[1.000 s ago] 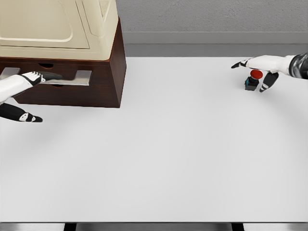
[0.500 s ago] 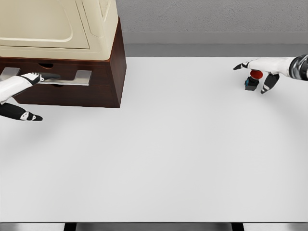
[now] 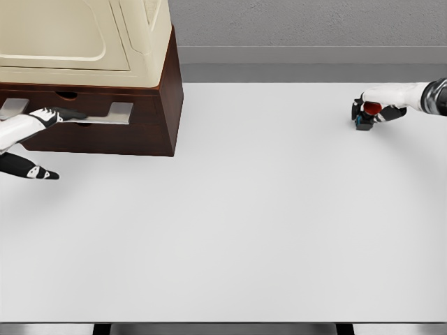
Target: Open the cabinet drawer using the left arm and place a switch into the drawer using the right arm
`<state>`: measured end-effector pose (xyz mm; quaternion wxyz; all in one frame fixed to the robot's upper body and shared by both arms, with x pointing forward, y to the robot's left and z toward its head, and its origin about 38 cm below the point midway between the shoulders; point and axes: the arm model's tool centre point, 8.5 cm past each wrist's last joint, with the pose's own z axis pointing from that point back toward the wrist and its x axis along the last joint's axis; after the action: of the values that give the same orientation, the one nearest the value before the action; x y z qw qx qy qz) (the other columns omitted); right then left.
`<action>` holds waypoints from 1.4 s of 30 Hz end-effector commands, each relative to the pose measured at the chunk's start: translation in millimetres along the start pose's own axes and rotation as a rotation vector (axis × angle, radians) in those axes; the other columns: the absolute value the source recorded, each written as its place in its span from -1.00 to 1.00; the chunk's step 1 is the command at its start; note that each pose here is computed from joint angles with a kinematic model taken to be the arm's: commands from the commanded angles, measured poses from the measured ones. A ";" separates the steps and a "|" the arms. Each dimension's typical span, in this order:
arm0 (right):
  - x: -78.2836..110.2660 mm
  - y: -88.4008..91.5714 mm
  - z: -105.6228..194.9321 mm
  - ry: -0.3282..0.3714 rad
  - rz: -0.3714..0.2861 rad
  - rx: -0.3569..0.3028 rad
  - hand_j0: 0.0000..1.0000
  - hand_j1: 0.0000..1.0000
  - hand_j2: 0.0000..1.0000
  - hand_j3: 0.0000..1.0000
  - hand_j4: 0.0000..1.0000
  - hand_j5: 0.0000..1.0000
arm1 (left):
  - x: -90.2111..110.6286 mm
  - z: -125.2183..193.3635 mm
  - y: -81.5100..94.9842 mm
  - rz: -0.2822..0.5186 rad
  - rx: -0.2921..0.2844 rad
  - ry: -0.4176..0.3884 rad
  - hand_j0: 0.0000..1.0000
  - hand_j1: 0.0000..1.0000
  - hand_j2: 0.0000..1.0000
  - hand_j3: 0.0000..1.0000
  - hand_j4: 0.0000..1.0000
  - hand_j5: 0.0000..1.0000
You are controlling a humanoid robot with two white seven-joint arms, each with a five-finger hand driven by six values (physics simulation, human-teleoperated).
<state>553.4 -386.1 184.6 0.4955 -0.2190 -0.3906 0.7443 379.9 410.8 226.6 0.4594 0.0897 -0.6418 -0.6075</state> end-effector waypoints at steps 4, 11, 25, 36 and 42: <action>6.0 -1.5 -2.5 -0.017 0.004 0.027 -0.30 -0.30 -0.30 -0.30 -0.30 -0.30 | 7.3 10.6 8.9 -0.007 -0.015 0.001 1.00 1.00 1.00 1.00 1.00 1.00; 32.8 -39.7 13.6 -0.130 0.092 -0.068 -0.30 -0.30 -0.30 -0.30 -0.30 -0.30 | 13.0 20.8 14.9 -0.012 -0.027 0.008 1.00 1.00 1.00 1.00 1.00 1.00; 152.7 -94.0 79.9 -0.466 0.424 -0.251 -0.29 -0.29 -0.29 -0.29 -0.29 -0.29 | 22.1 28.3 25.4 0.020 0.006 -0.005 1.00 1.00 1.00 1.00 1.00 1.00; 241.3 -104.8 95.3 -0.682 0.570 -0.322 -0.29 -0.29 -0.29 -0.29 -0.29 -0.29 | 20.9 8.5 2.1 0.073 0.004 -0.048 1.00 1.00 1.00 1.00 1.00 1.00; 315.3 -118.0 94.2 -0.853 0.646 -0.379 -0.29 -0.29 -0.29 -0.29 -0.29 -0.29 | 15.3 10.8 2.6 0.077 0.009 -0.031 1.00 1.00 1.00 1.00 1.00 1.00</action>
<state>430.3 -128.0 353.0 0.0099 -0.1086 -0.5857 0.8032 363.8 406.1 237.9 0.4682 0.0558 -0.6537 -0.5919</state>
